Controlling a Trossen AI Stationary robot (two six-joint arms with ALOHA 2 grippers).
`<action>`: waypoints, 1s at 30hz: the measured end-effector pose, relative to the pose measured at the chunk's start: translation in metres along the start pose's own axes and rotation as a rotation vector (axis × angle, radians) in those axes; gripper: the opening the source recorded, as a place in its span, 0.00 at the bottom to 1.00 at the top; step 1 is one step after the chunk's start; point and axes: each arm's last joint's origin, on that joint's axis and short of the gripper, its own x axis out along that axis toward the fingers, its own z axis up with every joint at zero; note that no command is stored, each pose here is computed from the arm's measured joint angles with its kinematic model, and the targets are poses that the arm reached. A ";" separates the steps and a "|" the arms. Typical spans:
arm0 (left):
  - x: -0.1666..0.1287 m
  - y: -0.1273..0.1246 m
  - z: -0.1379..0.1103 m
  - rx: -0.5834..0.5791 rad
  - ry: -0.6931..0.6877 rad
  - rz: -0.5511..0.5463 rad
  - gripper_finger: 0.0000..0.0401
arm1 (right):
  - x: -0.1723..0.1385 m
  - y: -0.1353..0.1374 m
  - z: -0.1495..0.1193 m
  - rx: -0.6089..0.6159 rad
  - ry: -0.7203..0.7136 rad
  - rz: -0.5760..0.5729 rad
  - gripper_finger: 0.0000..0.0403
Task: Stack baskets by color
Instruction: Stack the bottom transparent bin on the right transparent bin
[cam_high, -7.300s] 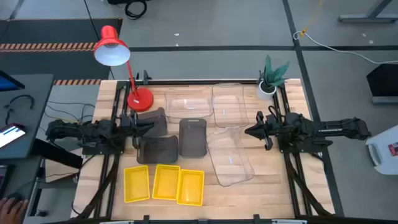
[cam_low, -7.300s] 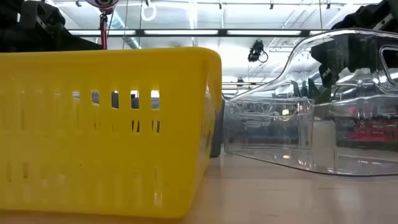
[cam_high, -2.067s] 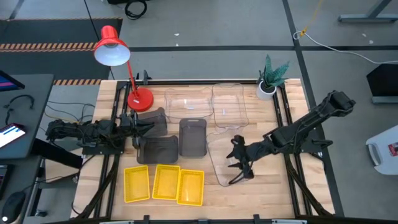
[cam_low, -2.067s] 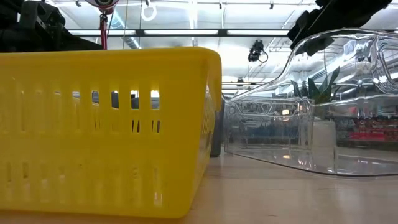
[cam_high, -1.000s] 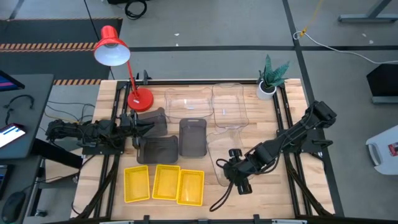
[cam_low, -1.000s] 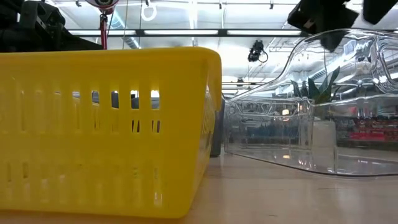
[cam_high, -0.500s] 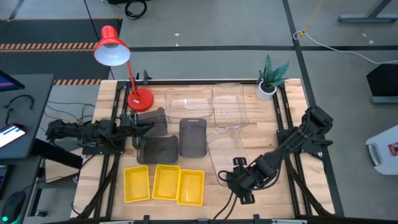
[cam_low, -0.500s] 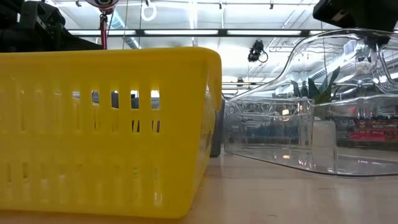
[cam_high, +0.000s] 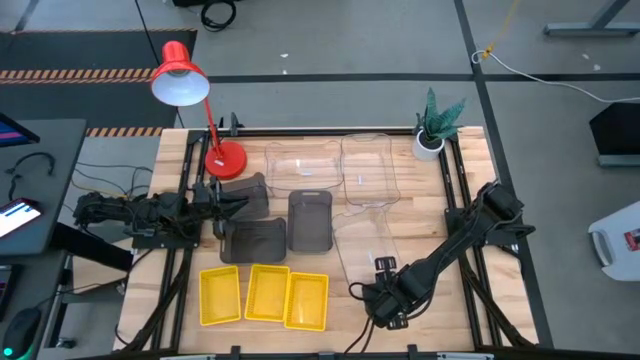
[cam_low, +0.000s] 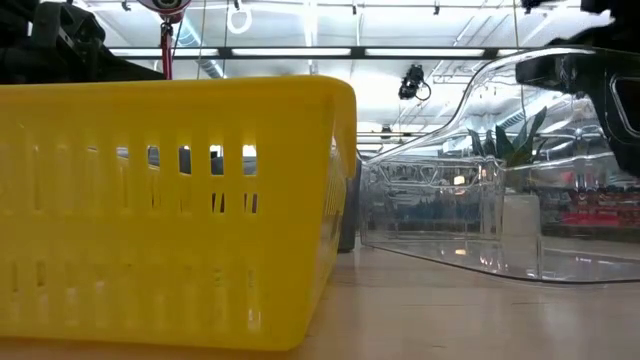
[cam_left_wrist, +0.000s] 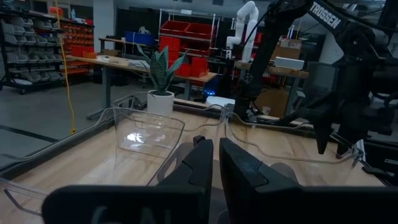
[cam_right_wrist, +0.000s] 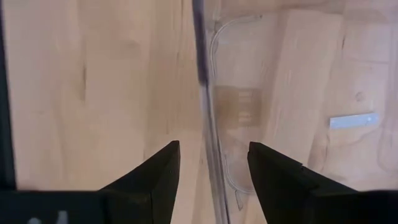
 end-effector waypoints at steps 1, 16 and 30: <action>0.000 0.000 0.000 0.000 0.000 0.000 0.08 | 0.000 0.000 0.000 -0.002 0.002 -0.002 0.46; 0.000 0.000 0.000 0.000 0.000 0.000 0.09 | 0.000 -0.002 0.002 -0.003 0.033 0.065 0.03; 0.000 0.000 0.000 0.000 0.001 0.000 0.09 | -0.063 0.001 0.010 0.022 0.082 0.002 0.03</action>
